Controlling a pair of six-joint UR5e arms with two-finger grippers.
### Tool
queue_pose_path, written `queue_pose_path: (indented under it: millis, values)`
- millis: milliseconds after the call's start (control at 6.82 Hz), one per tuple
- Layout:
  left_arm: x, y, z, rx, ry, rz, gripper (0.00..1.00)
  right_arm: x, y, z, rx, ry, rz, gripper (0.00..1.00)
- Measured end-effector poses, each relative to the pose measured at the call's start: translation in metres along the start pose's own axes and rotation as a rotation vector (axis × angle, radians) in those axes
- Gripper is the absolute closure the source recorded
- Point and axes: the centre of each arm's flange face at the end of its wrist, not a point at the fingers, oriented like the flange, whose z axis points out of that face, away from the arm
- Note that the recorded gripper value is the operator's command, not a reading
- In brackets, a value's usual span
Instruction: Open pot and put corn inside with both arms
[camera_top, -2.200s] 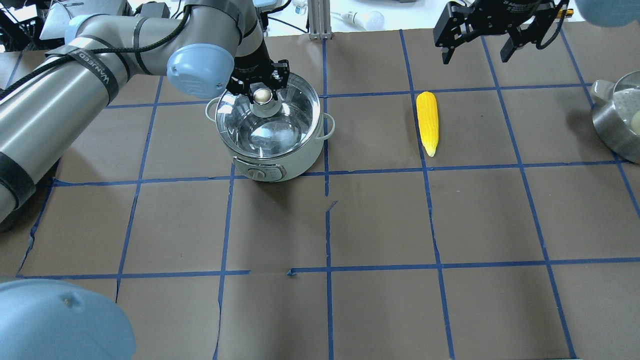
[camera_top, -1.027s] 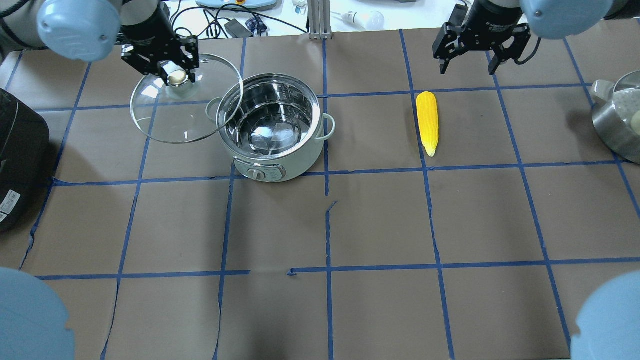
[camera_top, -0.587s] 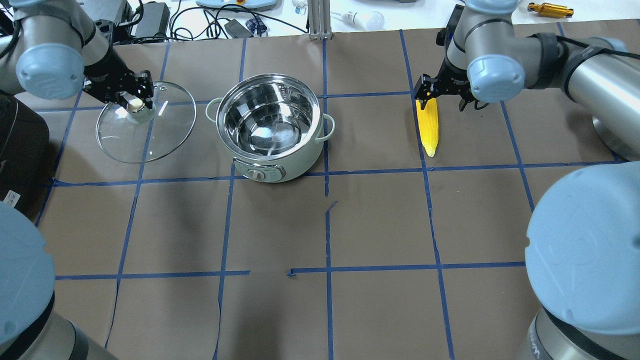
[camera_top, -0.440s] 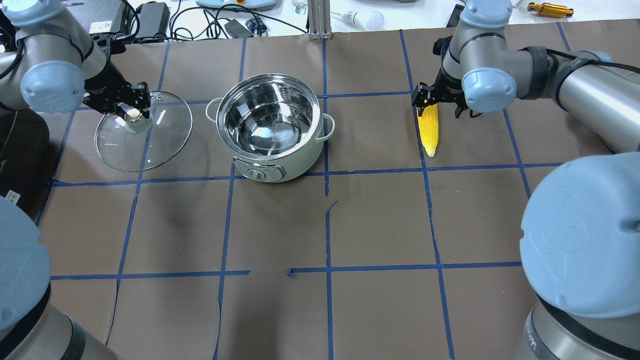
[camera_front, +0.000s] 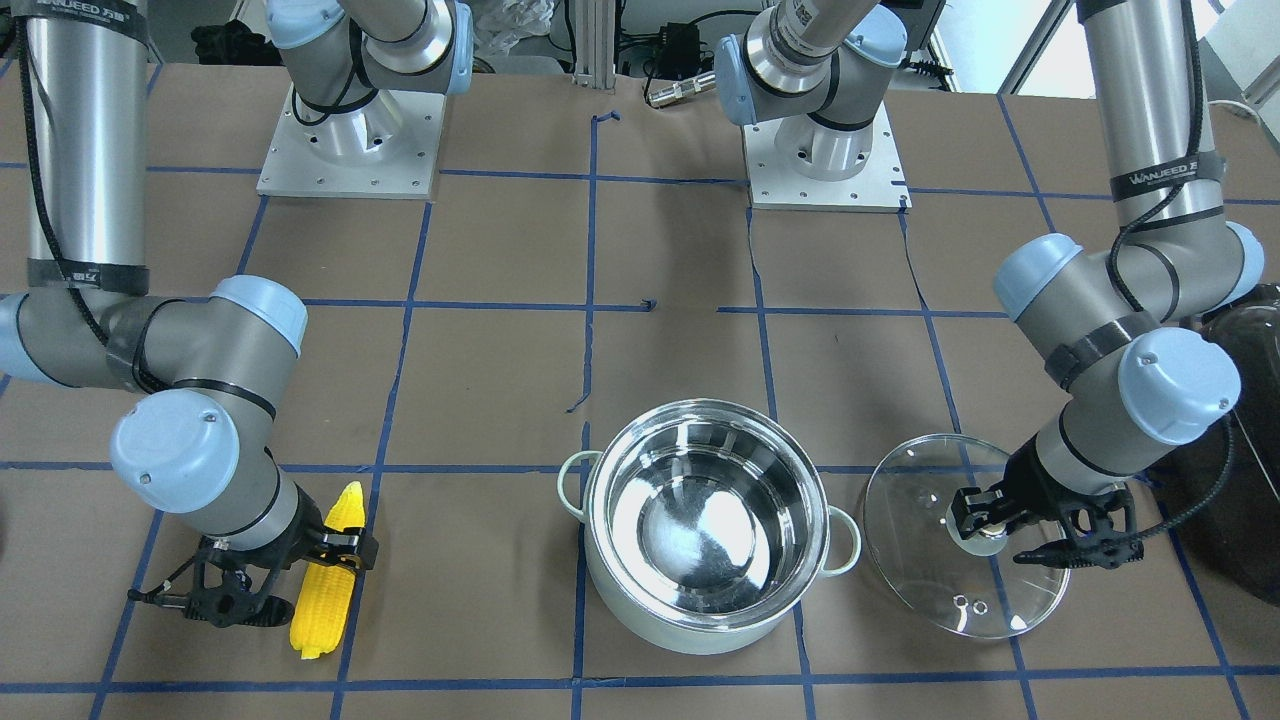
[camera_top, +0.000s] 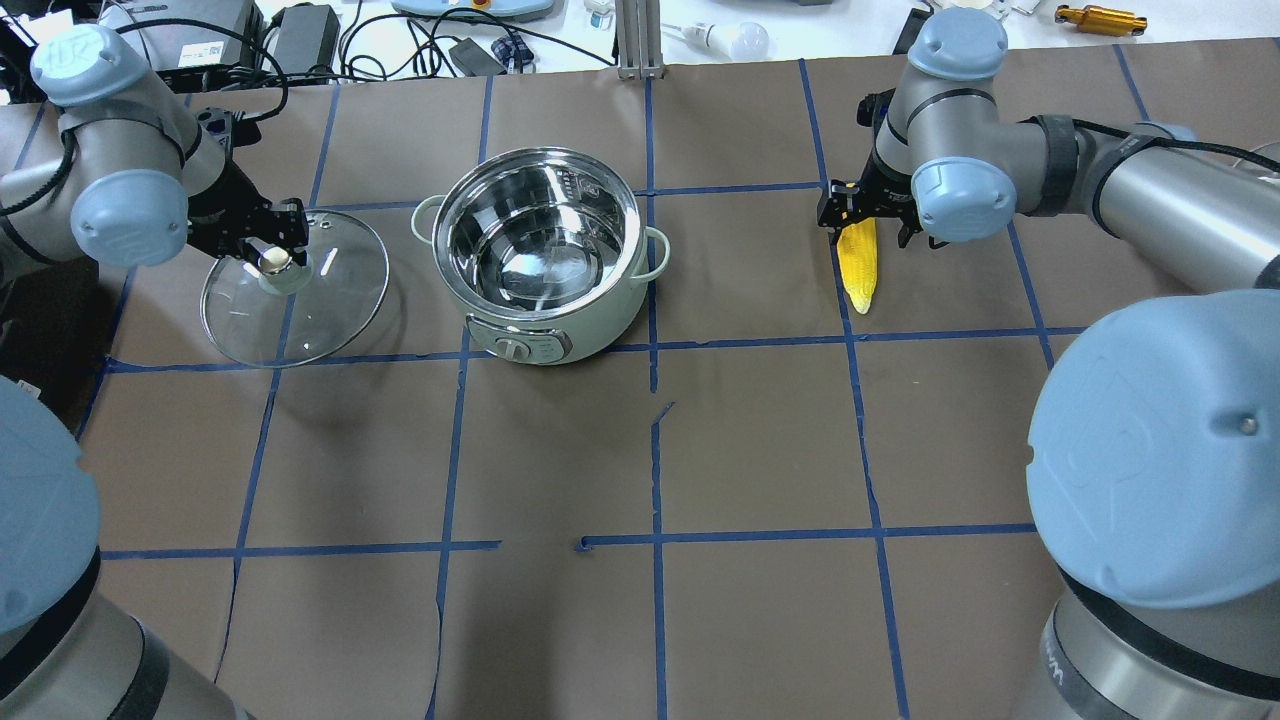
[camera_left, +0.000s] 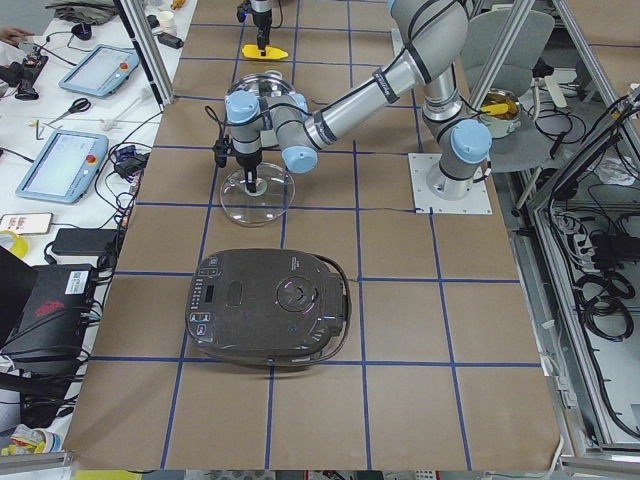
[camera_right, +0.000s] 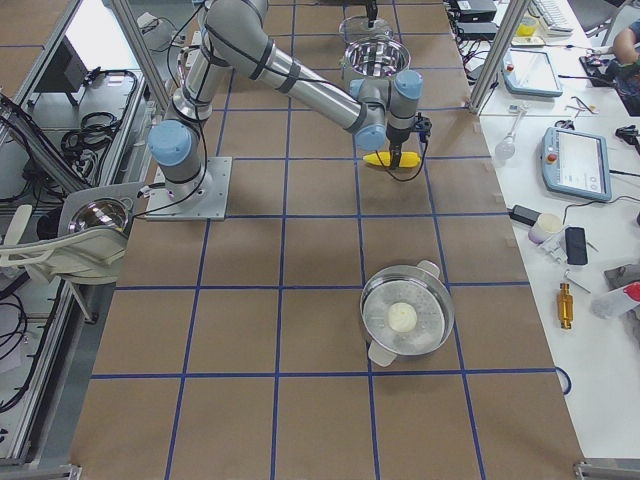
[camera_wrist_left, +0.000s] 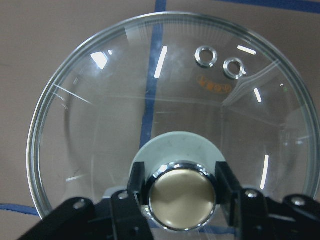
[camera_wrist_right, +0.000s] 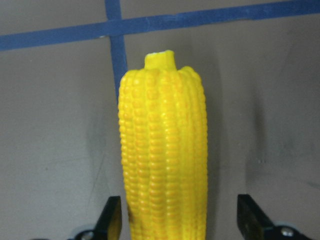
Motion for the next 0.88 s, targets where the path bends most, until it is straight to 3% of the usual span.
queue_pose_path:
  millis: [293, 440, 733, 880]
  values:
    - [0.007, 0.008, 0.006, 0.0, 0.0, 0.016, 0.99, 0.0, 0.0, 0.006, -0.009, 0.0, -0.003, 0.98]
    - [0.009, 0.012, 0.008, -0.004, 0.002, 0.017, 0.87, 0.0, 0.0, 0.006, -0.009, 0.0, -0.006, 1.0]
    - [0.009, 0.014, 0.006, -0.002, 0.003, 0.018, 0.47, -0.002, -0.002, 0.0, -0.002, 0.002, -0.004, 1.0]
    - [0.009, 0.014, 0.006, -0.003, 0.004, 0.019, 0.34, -0.01, -0.005, -0.017, 0.022, 0.007, -0.004, 1.0]
